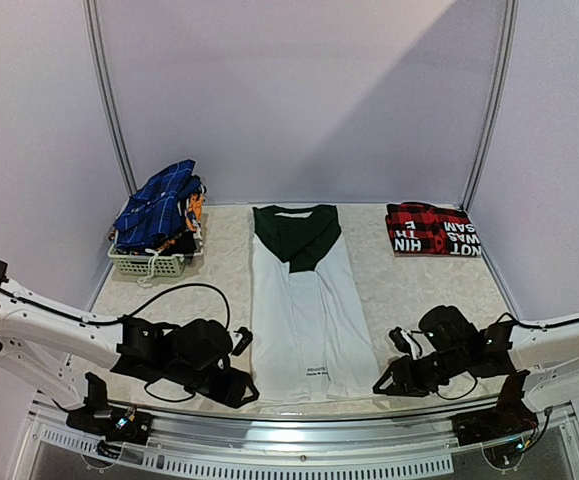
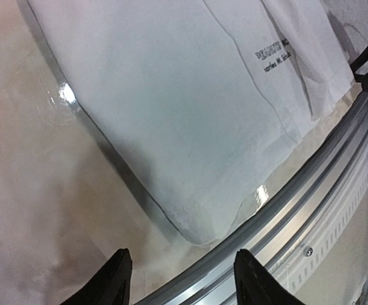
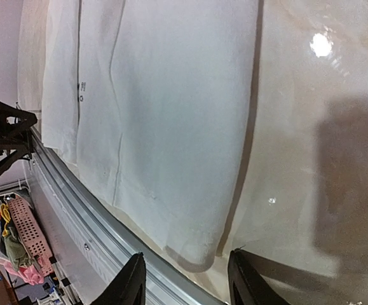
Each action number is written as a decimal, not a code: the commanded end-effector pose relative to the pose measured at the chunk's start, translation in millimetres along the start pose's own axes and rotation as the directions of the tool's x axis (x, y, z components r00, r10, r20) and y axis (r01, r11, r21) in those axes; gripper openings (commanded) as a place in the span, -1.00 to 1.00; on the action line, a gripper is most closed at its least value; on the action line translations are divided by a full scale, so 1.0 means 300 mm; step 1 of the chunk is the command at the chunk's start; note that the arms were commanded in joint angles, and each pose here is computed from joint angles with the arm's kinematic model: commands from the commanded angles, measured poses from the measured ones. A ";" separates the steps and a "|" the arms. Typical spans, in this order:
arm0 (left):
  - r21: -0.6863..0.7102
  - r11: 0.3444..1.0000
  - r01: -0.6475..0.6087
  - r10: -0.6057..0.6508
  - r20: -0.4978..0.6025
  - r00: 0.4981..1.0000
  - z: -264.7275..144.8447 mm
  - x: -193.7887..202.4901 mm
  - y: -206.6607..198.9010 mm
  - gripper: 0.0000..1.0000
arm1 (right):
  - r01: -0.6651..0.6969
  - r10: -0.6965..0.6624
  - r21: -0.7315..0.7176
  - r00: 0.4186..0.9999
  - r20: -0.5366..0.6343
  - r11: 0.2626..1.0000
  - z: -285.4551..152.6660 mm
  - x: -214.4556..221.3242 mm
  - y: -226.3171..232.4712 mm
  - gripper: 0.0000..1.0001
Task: Fold and stack the mixed laundry pile
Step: Pick up the rectangle-folded T-shirt from the center of the board, then fold the rectangle-folded T-shirt at the center of the board.
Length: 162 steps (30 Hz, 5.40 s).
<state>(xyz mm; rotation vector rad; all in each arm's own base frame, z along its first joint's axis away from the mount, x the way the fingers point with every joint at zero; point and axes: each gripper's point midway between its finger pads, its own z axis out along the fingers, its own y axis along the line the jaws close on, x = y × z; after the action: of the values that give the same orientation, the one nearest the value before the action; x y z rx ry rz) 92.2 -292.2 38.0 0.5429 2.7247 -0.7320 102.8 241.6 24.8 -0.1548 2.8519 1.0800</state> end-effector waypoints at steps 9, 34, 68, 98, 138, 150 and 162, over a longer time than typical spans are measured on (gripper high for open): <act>-0.005 1.000 0.002 -0.002 -0.030 1.000 0.073 0.025 -0.007 0.04 | -0.018 0.019 0.102 1.000 -0.006 0.995 0.056 -0.003 -0.078 -0.42; 0.016 0.999 -0.029 0.030 -0.029 0.999 0.050 -0.001 -0.065 -1.00 | 0.031 -0.029 0.092 0.999 -0.016 0.995 -0.004 -0.002 0.019 -1.00; -0.144 0.988 -0.049 0.080 0.218 0.973 -0.106 -0.339 -0.041 -1.00 | 0.153 -0.255 0.425 0.947 0.196 0.892 -0.168 -0.337 0.176 -1.00; -0.261 0.965 0.005 0.083 0.328 0.941 -0.163 -0.666 0.069 -1.00 | 0.127 -0.337 0.526 0.884 0.324 0.841 -0.254 -0.732 0.258 -1.00; -0.337 0.940 0.060 0.070 0.361 0.930 -0.009 -1.066 0.369 -1.00 | 0.160 -0.343 0.502 0.892 0.296 0.850 -0.086 -1.191 0.166 -1.00; -0.355 0.931 0.091 0.041 0.346 0.937 0.072 -1.092 0.456 -1.00 | 0.167 -0.330 0.494 0.907 0.262 0.853 0.012 -1.254 0.088 -1.00; -0.383 0.915 0.127 0.015 0.345 0.939 0.117 -1.098 0.520 -0.94 | 0.158 -0.301 0.474 0.922 0.242 0.866 0.086 -1.295 0.031 -0.79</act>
<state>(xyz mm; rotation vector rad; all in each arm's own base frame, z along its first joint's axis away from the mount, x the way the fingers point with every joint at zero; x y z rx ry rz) 442.7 -284.7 55.7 0.2508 2.4882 -0.2421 477.8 285.7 60.2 -0.2560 2.6245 0.3007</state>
